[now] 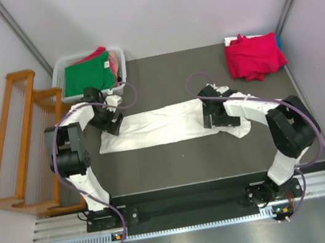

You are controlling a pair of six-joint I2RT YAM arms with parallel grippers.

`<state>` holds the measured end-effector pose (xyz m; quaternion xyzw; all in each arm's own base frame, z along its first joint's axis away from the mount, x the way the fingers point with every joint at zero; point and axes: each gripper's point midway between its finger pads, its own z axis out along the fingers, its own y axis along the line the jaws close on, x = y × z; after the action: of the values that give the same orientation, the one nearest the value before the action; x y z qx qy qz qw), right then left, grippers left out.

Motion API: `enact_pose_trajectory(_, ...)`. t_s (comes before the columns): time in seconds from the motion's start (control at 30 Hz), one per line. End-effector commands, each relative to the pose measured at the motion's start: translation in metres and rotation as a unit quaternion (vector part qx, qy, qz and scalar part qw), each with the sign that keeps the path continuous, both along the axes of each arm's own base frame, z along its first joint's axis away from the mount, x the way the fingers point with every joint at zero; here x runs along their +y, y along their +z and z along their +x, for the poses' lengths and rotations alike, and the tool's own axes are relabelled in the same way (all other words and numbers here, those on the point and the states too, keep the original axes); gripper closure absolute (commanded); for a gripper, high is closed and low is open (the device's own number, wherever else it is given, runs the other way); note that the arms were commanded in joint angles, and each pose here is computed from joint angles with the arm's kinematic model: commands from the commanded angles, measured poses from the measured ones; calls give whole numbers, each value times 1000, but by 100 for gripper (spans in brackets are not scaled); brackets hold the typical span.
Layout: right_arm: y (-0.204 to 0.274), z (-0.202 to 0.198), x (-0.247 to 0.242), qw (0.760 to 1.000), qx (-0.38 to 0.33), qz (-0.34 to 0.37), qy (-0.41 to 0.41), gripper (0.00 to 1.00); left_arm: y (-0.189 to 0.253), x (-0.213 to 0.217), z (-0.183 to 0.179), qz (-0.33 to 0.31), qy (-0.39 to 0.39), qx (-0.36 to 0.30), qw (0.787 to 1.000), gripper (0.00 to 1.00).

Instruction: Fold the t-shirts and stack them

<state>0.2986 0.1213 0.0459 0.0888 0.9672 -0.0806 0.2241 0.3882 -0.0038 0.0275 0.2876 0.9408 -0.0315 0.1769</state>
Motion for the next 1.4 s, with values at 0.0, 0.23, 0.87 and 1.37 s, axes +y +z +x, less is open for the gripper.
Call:
enact_pose_trajectory(0.0,-14,11,5,1000,-6,1,-13,0,23,3,-6,8,-18,-28,999,2)
enact_pose_trajectory(0.23,-20,35,-13,999,1,-17,-34,0,44,2,-24,10,-35,-35,999,2)
enact_pose_trajectory(0.87,-9,-5,-14,999,-4,16,-32,0,14,-2,54,-4,2,-71,997,2)
enact_pose_trajectory(1.37,-21,17,-30,998,14,-47,-42,0,9,-14,-11,13,-56,-28,998,3)
